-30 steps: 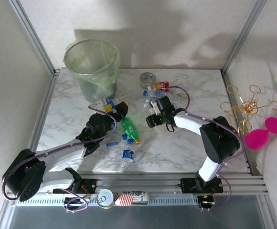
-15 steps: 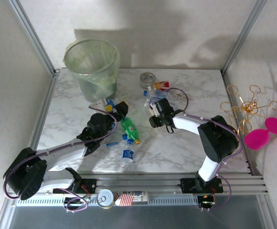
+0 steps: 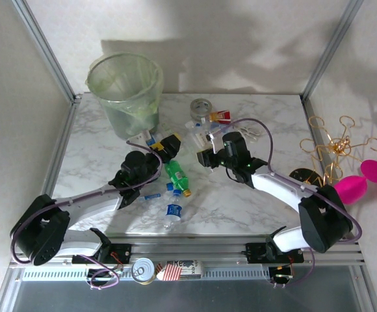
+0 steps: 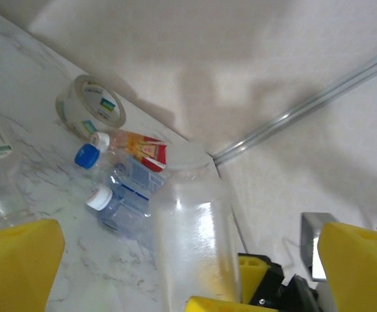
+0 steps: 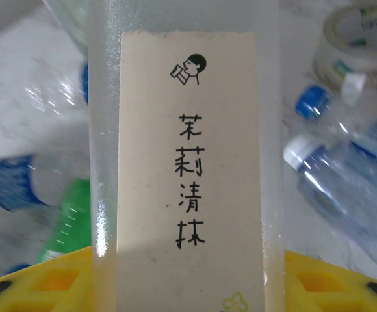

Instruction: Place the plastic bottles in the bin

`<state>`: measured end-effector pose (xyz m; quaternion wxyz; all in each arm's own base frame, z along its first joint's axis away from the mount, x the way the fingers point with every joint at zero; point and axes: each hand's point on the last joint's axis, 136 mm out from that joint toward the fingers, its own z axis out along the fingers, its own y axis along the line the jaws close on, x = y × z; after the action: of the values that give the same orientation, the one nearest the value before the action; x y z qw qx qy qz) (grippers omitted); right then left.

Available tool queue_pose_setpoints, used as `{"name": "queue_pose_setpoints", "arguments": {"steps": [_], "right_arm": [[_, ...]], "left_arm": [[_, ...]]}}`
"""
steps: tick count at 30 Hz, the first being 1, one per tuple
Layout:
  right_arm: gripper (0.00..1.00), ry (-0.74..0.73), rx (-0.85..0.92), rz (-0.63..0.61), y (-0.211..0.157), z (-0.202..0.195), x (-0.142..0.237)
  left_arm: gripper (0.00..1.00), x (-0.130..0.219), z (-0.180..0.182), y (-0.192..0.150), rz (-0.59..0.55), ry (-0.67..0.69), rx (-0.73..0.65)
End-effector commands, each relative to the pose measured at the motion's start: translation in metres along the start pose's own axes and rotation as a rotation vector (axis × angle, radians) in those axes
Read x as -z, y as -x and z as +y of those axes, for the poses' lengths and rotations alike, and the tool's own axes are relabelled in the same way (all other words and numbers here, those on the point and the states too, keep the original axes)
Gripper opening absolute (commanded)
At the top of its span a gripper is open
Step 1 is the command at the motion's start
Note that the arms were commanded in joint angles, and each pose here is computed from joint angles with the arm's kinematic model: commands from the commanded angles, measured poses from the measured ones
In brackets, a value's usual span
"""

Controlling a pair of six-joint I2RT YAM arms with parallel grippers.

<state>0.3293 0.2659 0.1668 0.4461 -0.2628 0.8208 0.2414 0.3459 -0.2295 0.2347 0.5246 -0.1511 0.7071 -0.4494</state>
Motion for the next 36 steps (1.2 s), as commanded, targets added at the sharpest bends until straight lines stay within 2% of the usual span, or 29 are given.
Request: {"name": "queue_pose_setpoints", "arguments": {"steps": [1,10,17,20,26,28,31,36], "right_arm": [[0.47,0.117,-0.014,-0.152,0.033,0.029,0.011],[0.47,0.224,0.022,-0.191,0.043,0.071,0.012],[0.47,0.258,0.043,-0.201,0.046,0.084,0.015],[0.47,0.265,0.05,-0.201,0.046,0.087,0.016],[0.47,0.263,0.055,-0.189,0.043,0.087,0.016],[0.47,0.262,0.057,-0.187,0.043,0.087,0.016],[0.52,0.262,0.054,-0.187,0.042,0.087,0.016],[0.71,0.266,0.048,-0.201,0.043,0.088,0.021]], "left_arm": [[1.0,-0.006,-0.036,-0.001,0.019,-0.129,0.059],[0.99,-0.015,-0.05,-0.013,0.049,-0.174,0.084],[0.92,-0.02,-0.039,-0.019,0.061,-0.134,0.091],[0.87,-0.021,-0.041,-0.021,0.064,-0.152,0.113],[0.61,-0.022,-0.042,-0.021,0.062,-0.166,0.117],[0.57,-0.022,-0.043,-0.022,0.064,-0.166,0.113],[0.52,-0.022,-0.042,-0.021,0.062,-0.161,0.111],[0.48,-0.02,-0.037,-0.012,0.026,-0.127,0.117]]}}
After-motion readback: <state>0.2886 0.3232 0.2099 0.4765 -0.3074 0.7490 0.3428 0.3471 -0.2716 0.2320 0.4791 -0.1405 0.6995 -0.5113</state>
